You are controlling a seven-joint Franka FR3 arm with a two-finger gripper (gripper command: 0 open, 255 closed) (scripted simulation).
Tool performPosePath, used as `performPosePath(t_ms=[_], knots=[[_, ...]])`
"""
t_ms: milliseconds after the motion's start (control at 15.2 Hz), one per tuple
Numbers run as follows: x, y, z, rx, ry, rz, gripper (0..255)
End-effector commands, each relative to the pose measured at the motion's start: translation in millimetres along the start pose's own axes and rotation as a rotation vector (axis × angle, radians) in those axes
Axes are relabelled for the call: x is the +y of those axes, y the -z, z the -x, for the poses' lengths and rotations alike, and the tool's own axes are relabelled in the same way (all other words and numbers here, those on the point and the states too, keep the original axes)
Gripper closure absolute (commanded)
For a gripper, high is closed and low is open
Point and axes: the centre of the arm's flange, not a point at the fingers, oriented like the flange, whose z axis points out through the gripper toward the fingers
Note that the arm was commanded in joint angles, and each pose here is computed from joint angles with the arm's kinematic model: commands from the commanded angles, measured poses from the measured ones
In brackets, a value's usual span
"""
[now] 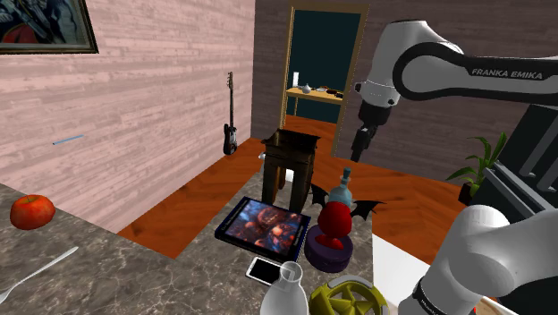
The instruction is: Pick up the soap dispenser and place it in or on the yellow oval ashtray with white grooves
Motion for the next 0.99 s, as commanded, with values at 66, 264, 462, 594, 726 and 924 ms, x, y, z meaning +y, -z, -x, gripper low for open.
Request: performPosePath(t_ms=[66,264,462,594,726,924], knots=[[10,-9,-4,-0.006,-0.012,-0.003,0],[39,-36,-16,-0.024,-0.046,-0.013,0],[68,-63,-27,-0.041,-0.081,-0.023,0],[87,-82,-33,-0.053,-0.104,-0.03,0],[107,-101,-38,-0.065,-0.127,-0.036,0],[136,-129,-45,-0.082,-0.162,-0.046,0]])
